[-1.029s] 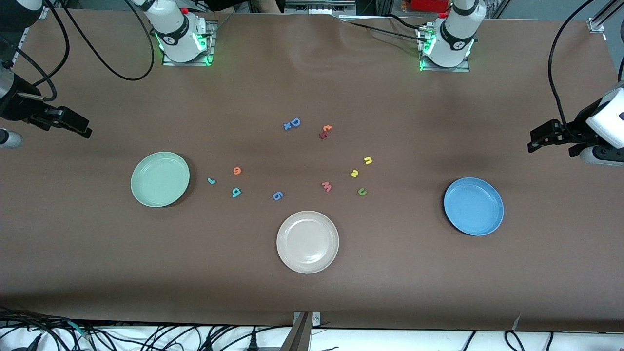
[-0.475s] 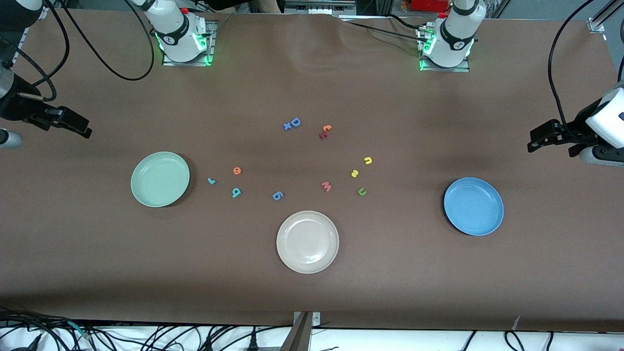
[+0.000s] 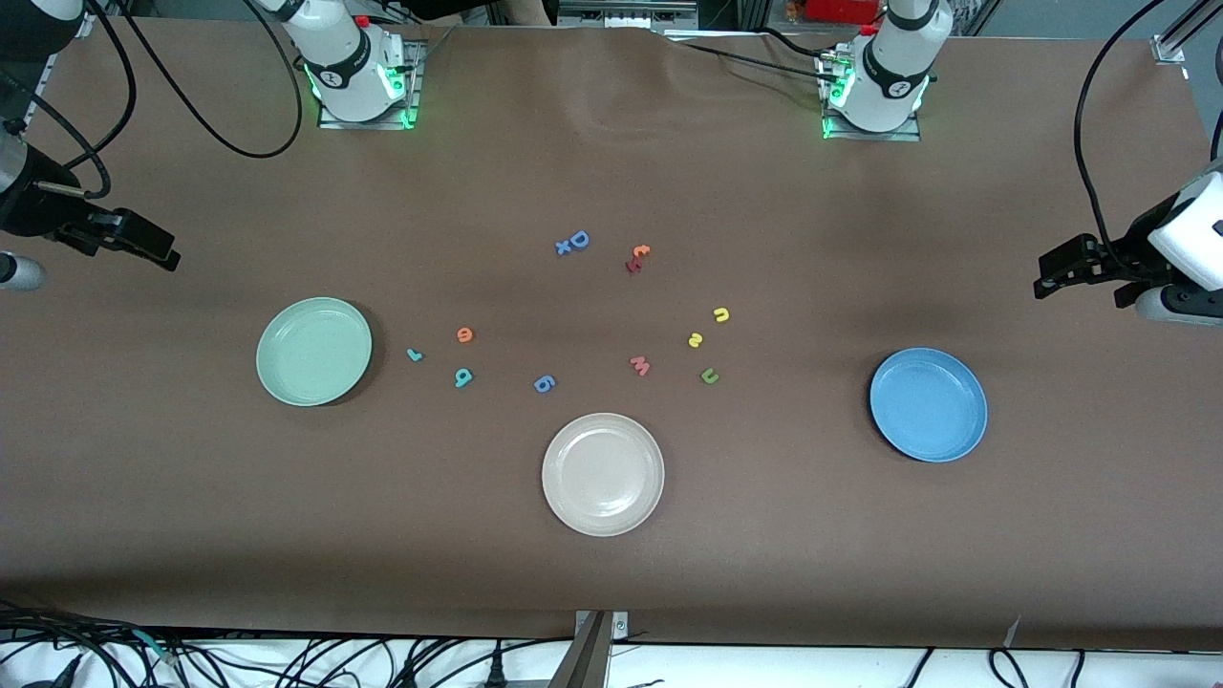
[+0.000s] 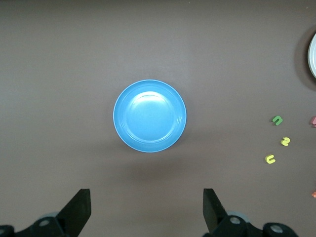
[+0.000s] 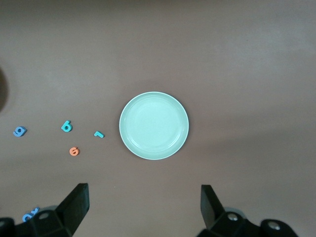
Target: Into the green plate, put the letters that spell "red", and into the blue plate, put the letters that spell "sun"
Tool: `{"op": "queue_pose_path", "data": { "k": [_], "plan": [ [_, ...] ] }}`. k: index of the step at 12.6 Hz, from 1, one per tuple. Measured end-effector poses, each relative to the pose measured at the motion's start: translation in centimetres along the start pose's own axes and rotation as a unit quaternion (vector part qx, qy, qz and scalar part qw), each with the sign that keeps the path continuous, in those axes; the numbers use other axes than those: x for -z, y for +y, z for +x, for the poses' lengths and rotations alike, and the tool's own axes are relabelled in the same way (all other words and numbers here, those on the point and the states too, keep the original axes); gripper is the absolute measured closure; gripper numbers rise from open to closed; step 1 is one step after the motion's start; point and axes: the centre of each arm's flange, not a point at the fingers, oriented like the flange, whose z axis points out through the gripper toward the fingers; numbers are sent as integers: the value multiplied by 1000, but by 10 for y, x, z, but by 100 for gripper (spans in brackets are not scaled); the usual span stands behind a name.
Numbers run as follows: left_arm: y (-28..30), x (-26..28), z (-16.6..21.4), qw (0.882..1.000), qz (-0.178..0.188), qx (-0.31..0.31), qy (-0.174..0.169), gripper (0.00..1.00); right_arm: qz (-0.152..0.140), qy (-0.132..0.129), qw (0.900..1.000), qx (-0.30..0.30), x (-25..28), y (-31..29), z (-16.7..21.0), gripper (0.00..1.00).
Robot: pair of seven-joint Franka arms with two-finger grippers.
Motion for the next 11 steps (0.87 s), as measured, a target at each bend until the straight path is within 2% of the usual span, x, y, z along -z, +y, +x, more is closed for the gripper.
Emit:
{"op": "queue_pose_path", "data": {
  "k": [6,11],
  "plan": [
    [0,0,0,1000,0,0,0,0,0,3,1000,-11,0,12,3,0],
    [0,0,0,1000,0,0,0,0,0,3,999,-47,-1,53,9,0]
  ]
}}
